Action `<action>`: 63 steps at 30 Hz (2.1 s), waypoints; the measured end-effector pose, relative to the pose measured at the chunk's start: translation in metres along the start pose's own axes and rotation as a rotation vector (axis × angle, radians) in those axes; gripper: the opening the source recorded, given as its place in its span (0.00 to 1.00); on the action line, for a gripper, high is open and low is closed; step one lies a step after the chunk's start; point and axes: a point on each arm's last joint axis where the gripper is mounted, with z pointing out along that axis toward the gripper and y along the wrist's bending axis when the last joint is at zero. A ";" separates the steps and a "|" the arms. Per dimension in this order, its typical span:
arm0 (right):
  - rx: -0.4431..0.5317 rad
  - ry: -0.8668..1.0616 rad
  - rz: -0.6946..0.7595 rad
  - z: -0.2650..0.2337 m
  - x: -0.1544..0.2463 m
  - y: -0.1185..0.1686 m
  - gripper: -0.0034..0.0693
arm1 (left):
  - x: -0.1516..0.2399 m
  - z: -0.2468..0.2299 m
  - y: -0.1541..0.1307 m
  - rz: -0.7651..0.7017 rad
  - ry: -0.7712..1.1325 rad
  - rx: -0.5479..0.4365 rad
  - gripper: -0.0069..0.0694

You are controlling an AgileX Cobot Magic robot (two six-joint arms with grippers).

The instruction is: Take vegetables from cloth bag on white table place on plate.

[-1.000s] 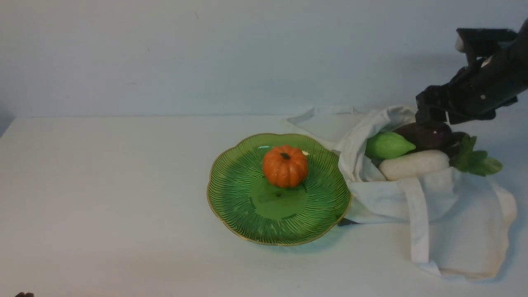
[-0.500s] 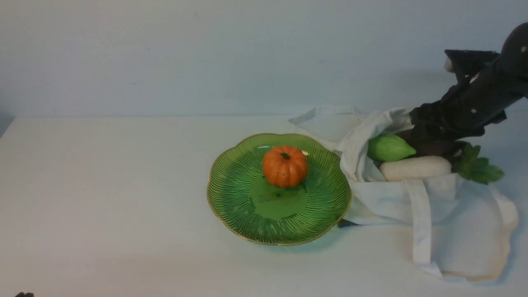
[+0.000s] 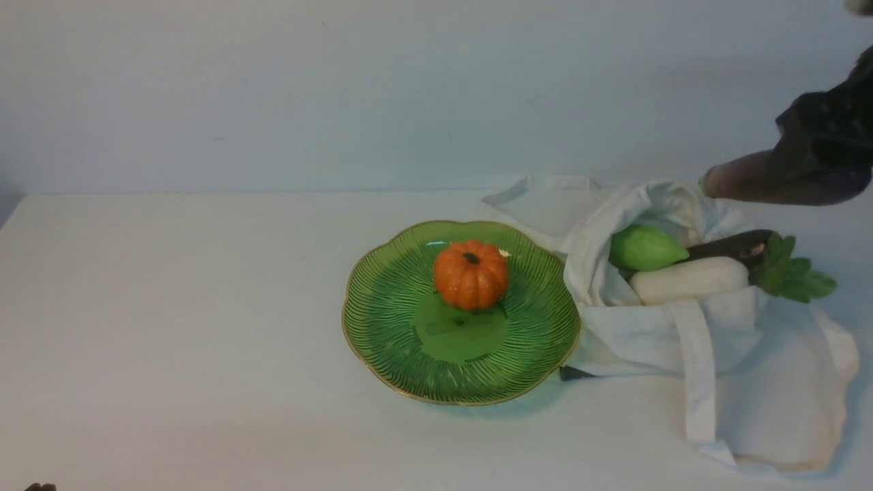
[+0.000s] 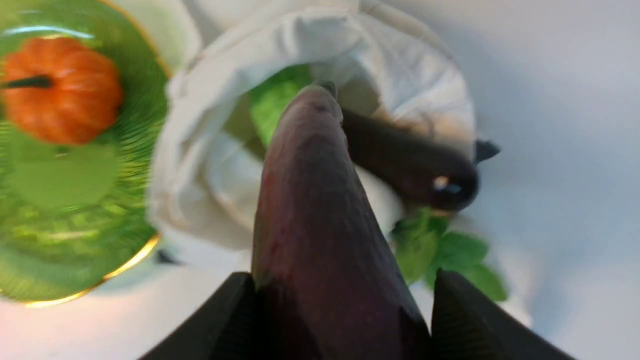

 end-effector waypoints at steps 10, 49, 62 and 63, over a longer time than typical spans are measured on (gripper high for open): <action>-0.344 -0.062 -0.122 0.035 0.009 0.093 0.61 | 0.000 0.000 0.000 0.000 0.000 0.000 0.08; -0.245 -0.082 -0.546 0.025 -0.040 0.192 0.66 | 0.000 0.000 0.000 0.000 0.000 -0.001 0.08; -0.268 -0.490 -0.405 -0.192 0.038 0.131 0.04 | 0.000 0.000 0.000 0.000 0.000 -0.002 0.08; -0.273 -0.517 -0.401 -0.205 0.054 0.123 0.03 | 0.000 0.000 0.000 0.000 0.000 -0.002 0.08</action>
